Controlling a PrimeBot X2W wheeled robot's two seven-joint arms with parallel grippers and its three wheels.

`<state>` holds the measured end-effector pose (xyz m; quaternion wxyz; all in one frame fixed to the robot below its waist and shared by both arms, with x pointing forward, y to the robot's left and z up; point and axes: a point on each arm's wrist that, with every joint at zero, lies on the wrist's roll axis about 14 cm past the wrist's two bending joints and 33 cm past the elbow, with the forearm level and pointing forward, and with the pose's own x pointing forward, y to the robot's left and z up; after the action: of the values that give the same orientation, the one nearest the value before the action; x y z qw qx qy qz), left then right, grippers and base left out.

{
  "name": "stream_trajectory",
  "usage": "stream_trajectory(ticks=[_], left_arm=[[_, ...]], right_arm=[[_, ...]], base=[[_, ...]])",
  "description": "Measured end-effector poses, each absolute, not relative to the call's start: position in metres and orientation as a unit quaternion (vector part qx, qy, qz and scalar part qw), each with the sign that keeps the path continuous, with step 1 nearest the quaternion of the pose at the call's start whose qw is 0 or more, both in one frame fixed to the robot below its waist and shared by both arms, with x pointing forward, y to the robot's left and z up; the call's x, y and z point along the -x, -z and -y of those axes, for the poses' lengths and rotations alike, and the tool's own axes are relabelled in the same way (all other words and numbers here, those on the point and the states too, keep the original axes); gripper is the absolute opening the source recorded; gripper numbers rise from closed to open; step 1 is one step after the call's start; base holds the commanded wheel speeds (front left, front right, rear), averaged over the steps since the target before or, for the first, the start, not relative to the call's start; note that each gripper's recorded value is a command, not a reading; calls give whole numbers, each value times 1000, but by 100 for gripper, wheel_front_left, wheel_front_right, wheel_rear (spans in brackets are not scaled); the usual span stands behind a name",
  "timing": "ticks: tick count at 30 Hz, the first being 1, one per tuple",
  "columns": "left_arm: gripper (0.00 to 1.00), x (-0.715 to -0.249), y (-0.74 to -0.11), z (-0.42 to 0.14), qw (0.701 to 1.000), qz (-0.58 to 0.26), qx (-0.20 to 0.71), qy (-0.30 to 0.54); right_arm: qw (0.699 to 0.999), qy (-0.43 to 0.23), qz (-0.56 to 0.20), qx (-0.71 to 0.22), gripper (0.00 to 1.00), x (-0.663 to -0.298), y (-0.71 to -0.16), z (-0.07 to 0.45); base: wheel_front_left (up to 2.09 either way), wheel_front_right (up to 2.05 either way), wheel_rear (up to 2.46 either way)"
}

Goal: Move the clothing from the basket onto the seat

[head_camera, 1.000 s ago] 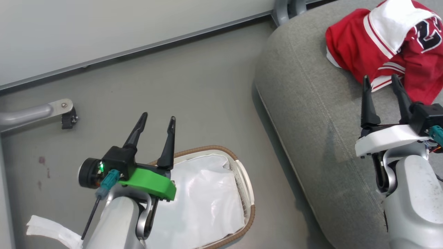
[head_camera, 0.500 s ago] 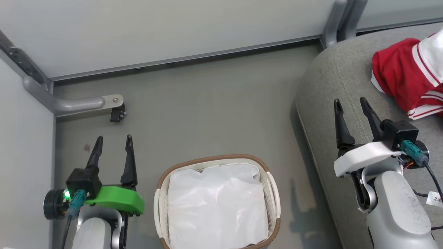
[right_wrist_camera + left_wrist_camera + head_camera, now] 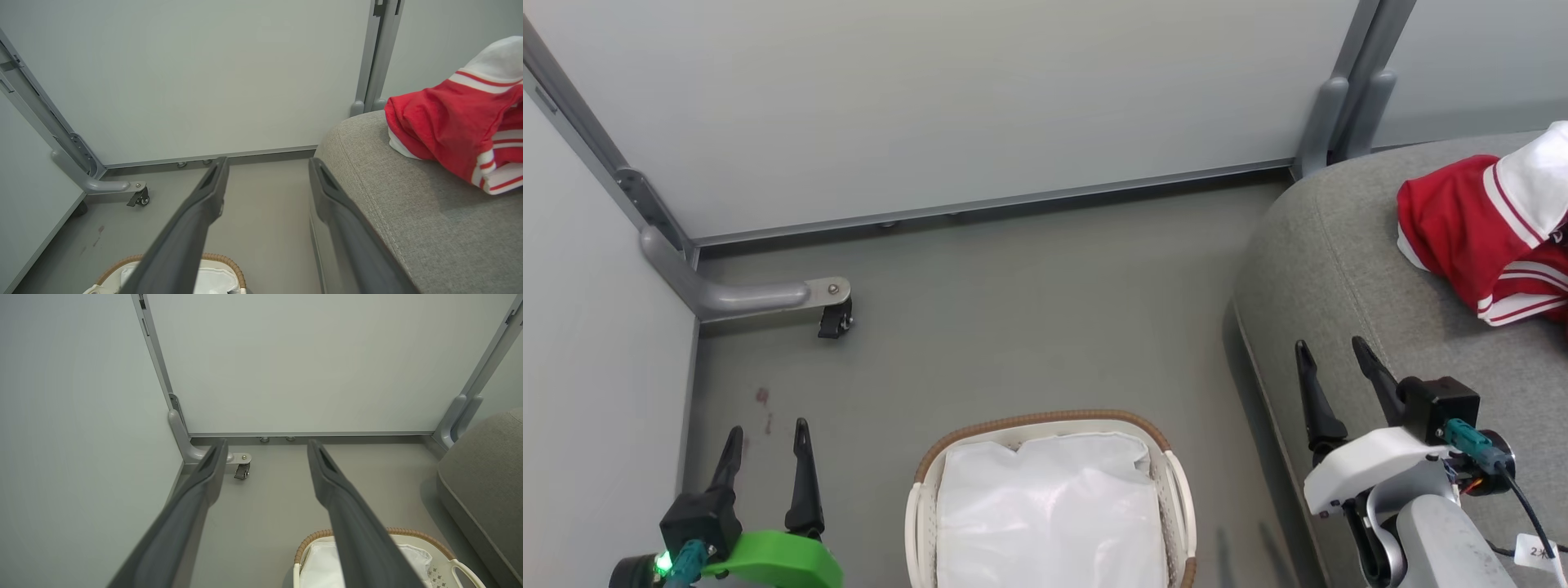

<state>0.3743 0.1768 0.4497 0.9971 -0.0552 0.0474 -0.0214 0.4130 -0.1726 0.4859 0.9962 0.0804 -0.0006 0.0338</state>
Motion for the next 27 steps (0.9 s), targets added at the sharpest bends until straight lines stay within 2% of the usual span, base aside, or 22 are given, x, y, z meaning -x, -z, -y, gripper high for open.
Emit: stream_trajectory(ticks=[4, 5, 12, 27], left_arm=[[100, -368, -449, -174, 995, -49, 79, 22], [0, -366, -448, -173, 995, -51, 82, 24], [0, -357, -429, -173, 991, -85, 98, 15], [0, -360, -433, -184, 969, -88, 228, -26]], right_arm=[[996, -31, -1, -83, 100, -403, -485, 174], [996, -30, -1, -83, 0, -401, -485, 175], [993, -20, -48, -103, 0, -388, -456, 175], [971, 16, -48, -232, 0, -389, -462, 186]], base=[[0, 0, 0], [0, 0, 0], [0, 0, 0], [0, 0, 0]])
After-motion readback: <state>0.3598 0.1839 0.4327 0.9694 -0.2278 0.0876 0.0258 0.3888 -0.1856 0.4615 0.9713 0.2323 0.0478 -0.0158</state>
